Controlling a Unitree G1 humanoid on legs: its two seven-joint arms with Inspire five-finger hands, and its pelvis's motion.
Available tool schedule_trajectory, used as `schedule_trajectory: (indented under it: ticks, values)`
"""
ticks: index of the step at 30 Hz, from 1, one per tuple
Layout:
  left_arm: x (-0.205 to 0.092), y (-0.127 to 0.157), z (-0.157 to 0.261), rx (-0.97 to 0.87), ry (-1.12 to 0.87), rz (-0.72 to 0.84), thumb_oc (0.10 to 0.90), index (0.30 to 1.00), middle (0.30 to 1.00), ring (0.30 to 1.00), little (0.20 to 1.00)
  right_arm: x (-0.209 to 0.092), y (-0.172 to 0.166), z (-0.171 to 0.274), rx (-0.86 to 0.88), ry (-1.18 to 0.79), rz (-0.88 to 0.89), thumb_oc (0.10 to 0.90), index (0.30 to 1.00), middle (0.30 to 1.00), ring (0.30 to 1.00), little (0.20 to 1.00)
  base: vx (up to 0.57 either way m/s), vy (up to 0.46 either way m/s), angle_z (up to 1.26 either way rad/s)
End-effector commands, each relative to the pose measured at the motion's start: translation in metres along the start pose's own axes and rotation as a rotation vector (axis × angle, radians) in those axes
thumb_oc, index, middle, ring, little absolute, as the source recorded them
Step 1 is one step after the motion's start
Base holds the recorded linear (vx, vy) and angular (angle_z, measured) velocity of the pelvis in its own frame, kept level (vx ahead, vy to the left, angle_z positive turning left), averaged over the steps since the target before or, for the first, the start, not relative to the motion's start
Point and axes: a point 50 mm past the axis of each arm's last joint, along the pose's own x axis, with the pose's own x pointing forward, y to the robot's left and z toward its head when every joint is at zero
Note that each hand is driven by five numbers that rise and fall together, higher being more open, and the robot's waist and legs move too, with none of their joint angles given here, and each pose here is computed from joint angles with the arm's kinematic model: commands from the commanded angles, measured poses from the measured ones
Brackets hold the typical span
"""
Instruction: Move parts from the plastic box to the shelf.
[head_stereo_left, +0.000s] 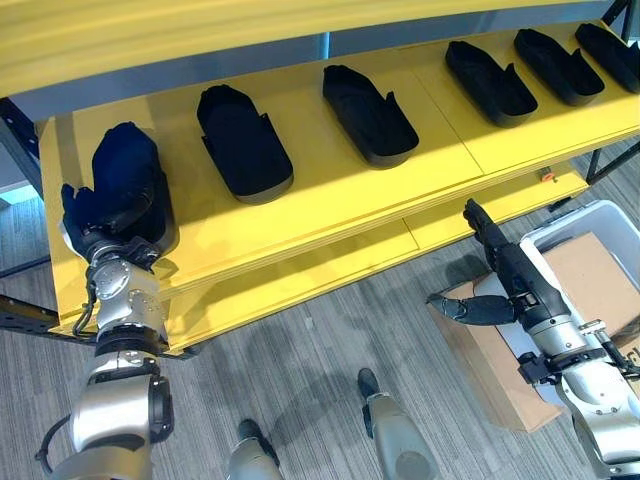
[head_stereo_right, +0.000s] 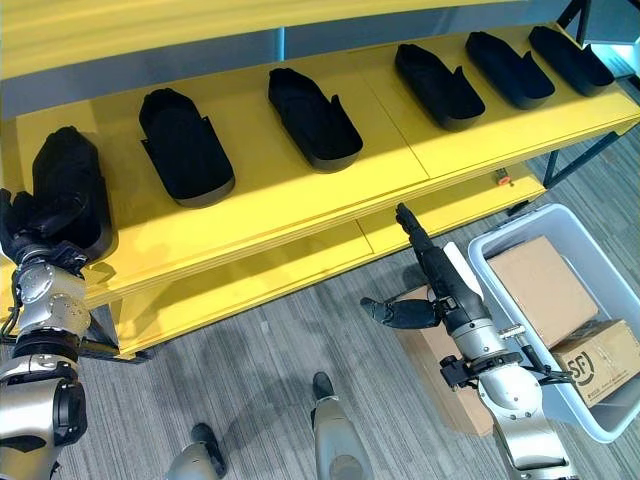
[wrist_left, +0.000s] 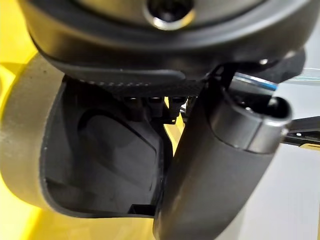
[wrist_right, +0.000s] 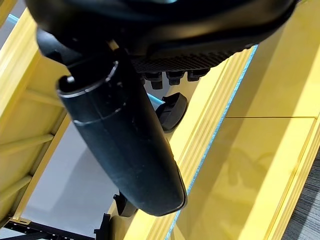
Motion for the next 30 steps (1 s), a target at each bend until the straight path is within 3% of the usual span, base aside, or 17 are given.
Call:
schedule_trajectory:
  ticks: [1,23,27,30]
  values:
    - [0.01,0.026,0.046,0.012,-0.189,0.071,0.9,1.0,1.0,1.0,1.0,0.005,-0.023,0.043,-0.061,-0.242,-0.073,0.9,1.0,1.0,1.0,1.0,0.0,0.0,0.0]
    - [0.009,0.042,0.047,-0.021,-0.201,0.137,0.9,1.0,1.0,1.0,1.0,0.005,-0.024,0.044,-0.075,-0.247,-0.066,0.9,1.0,1.0,1.0,1.0,0.0,0.002,0.02]
    - [0.009,0.041,0.047,0.012,-0.201,0.122,0.9,1.0,1.0,1.0,1.0,0.005,-0.024,0.045,-0.077,-0.25,-0.066,0.9,1.0,1.0,1.0,1.0,0.0,0.0,0.0]
    - [0.009,0.03,0.053,0.14,-0.235,0.057,0.9,1.0,1.0,1.0,1.0,0.005,-0.026,0.045,-0.085,-0.25,-0.069,0.9,1.0,1.0,1.0,1.0,0.0,0.0,0.0]
